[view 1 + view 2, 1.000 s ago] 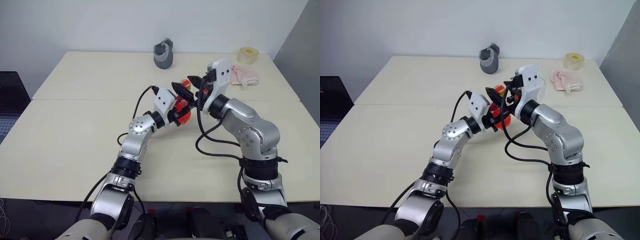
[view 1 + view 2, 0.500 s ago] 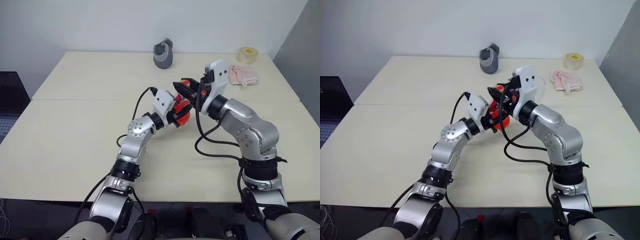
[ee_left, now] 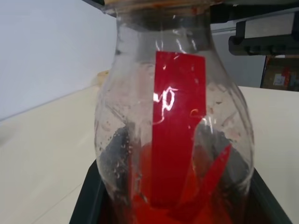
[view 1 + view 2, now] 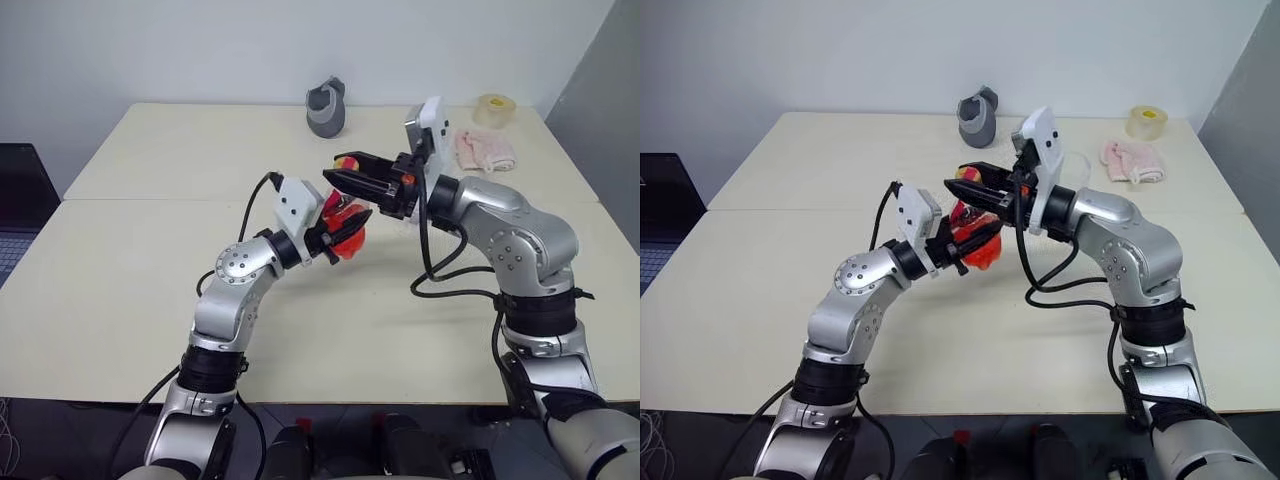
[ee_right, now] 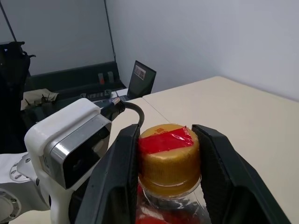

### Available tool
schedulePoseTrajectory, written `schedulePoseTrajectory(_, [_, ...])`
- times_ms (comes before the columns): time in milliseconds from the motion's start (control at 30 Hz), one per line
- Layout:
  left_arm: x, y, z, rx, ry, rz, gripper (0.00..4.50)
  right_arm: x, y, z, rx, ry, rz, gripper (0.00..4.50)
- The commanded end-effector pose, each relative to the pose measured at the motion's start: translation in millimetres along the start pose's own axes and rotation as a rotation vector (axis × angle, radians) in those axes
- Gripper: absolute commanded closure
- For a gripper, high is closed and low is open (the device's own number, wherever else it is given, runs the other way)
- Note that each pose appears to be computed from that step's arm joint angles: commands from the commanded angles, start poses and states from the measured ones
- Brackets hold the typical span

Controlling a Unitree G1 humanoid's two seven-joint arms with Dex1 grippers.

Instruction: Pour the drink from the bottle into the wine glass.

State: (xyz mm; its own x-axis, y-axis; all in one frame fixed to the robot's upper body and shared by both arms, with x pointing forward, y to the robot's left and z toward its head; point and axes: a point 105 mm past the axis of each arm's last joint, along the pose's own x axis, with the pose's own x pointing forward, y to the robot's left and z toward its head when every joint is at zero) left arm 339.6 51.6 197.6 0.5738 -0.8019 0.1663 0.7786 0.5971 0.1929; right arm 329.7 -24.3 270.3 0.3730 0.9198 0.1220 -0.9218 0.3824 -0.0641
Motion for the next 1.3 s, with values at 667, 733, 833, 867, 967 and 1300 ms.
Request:
schedulePoseTrajectory(667, [1, -31, 21, -0.063, -0.062, -0.218, 3.36, 2, 47, 9, -0.048, 0.001, 0.337, 3.02])
schedulePoseTrajectory(733, [-1, -34, 22, -0.065, -0.055, -0.239, 3.36, 2, 49, 8, -0.05, 0.013, 0.369, 3.02])
schedulePoseTrajectory(833, [-4, -36, 22, -0.069, -0.046, -0.251, 3.37, 0, 50, 7, -0.053, 0.026, 0.397, 3.02])
schedulePoseTrajectory(867, [-4, -37, 21, -0.07, -0.043, -0.252, 3.37, -1, 50, 7, -0.053, 0.03, 0.403, 3.02])
schedulePoseTrajectory(967, [-7, -37, 19, -0.069, -0.027, -0.248, 3.37, -2, 48, 7, -0.049, 0.035, 0.402, 3.02])
schedulePoseTrajectory(1300, [-15, -12, 4, -0.105, 0.02, -0.096, 3.37, -24, 35, 13, -0.009, 0.04, 0.281, 1.12])
